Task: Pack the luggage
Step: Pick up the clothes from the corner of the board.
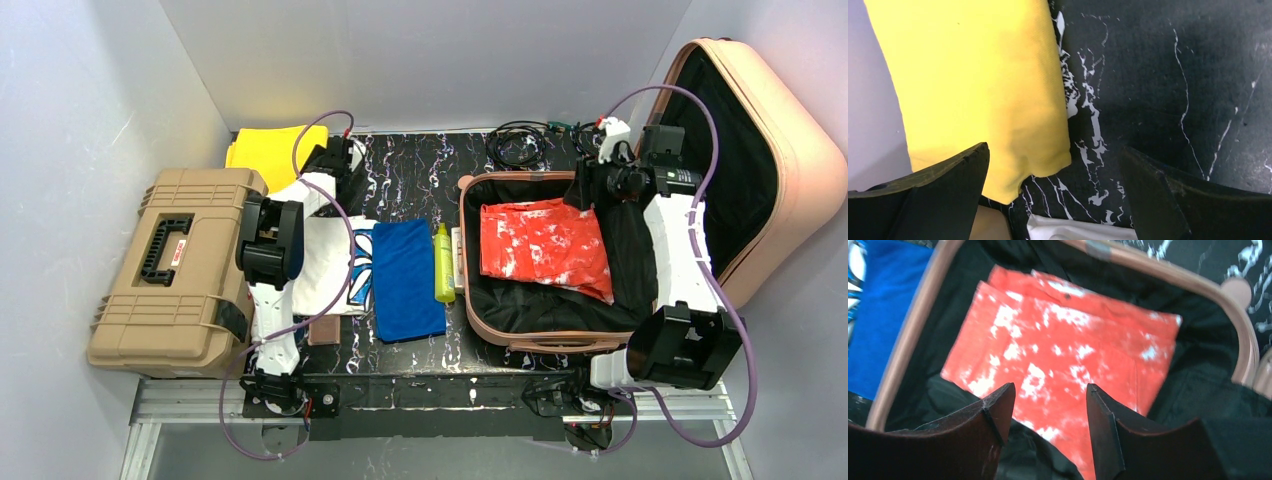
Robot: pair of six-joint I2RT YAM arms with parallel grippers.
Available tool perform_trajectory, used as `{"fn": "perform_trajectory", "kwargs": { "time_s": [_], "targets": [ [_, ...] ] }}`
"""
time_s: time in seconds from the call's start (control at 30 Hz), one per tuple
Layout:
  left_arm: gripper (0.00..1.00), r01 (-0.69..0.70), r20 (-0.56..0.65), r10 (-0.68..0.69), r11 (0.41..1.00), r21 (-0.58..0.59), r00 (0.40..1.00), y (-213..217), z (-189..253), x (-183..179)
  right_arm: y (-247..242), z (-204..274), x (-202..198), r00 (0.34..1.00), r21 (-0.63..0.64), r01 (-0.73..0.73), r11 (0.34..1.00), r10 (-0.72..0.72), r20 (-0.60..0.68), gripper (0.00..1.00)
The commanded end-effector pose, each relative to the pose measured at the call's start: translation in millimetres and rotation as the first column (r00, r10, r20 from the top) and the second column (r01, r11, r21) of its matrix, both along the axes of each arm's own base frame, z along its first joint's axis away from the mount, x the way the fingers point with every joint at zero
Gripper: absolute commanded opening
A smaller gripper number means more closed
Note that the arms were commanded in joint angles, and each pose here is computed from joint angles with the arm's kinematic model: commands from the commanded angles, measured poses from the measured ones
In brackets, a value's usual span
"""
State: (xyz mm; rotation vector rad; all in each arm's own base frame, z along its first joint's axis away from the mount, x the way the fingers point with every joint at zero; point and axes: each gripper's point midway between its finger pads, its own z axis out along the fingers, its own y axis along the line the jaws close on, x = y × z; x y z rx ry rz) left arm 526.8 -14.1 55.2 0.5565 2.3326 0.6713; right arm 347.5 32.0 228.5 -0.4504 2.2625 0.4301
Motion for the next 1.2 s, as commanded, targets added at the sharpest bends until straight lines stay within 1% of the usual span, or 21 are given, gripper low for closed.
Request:
{"fn": "perform_trajectory", "kwargs": {
  "time_s": [0.0, 0.1, 0.17, 0.27, 0.4, 0.47, 0.57, 0.67, 0.83, 1.0, 1.1, 1.17],
  "targets": [
    [0.98, -0.047, 0.049, 0.046, 0.999, 0.013, 0.998, 9, 18, 12, 44, 55, 20, 0.986, 0.092, -0.081, 0.992, 0.067, 0.153, 0.63],
    [0.96, -0.050, 0.024, 0.050, 0.999, 0.010, 0.998, 9, 8, 12, 84, 71, 31, 0.970, 0.097, -0.146, 0.984, 0.124, 0.207, 0.64],
    [0.93, -0.055, 0.006, 0.055, 0.998, 0.012, 0.998, 10, 2, 13, 105, 80, 39, 0.966, 0.135, -0.162, 0.978, 0.129, 0.223, 0.64],
    [0.88, -0.067, -0.031, 0.067, 0.998, 0.010, 0.997, 13, -10, 11, 133, 89, 53, 0.962, 0.192, -0.187, 0.963, 0.140, 0.235, 0.64],
    [0.81, -0.100, -0.062, 0.099, 0.995, -0.011, 0.993, 21, -21, 12, 172, 93, 64, 0.953, 0.225, -0.233, 0.946, 0.176, 0.245, 0.64],
    [0.76, -0.114, -0.074, 0.113, 0.993, -0.012, 0.991, 27, -27, 13, 190, 92, 67, 0.948, 0.227, -0.256, 0.940, 0.197, 0.251, 0.64],
    [0.65, -0.121, -0.090, 0.119, 0.993, -0.014, 0.989, 31, -34, 13, 212, 86, 72, 0.943, 0.240, -0.279, 0.930, 0.218, 0.253, 0.64],
    [0.51, -0.108, -0.113, 0.105, 0.994, -0.020, 0.988, 30, -41, 13, 230, 79, 81, 0.941, 0.252, -0.291, 0.923, 0.230, 0.247, 0.65],
    [0.00, -0.088, -0.127, 0.082, 0.995, -0.048, 0.988, 23, -41, 15, 257, 66, 101, 0.955, 0.322, -0.278, 0.905, 0.226, 0.191, 0.65],
    [0.00, -0.071, -0.144, 0.056, 0.992, -0.106, 0.988, 13, -41, 13, 278, 54, 115, 0.968, 0.404, -0.249, 0.880, 0.215, 0.129, 0.68],
    [0.00, -0.060, -0.143, 0.033, 0.981, -0.185, 0.989, 0, -34, 10, 290, 44, 123, 0.976, 0.466, -0.214, 0.859, 0.205, 0.071, 0.71],
    [0.00, -0.043, -0.133, 0.010, 0.968, -0.247, 0.991, -12, -25, 8, 297, 33, 129, 0.981, 0.512, -0.171, 0.841, 0.195, 0.007, 0.73]
  ]
}}
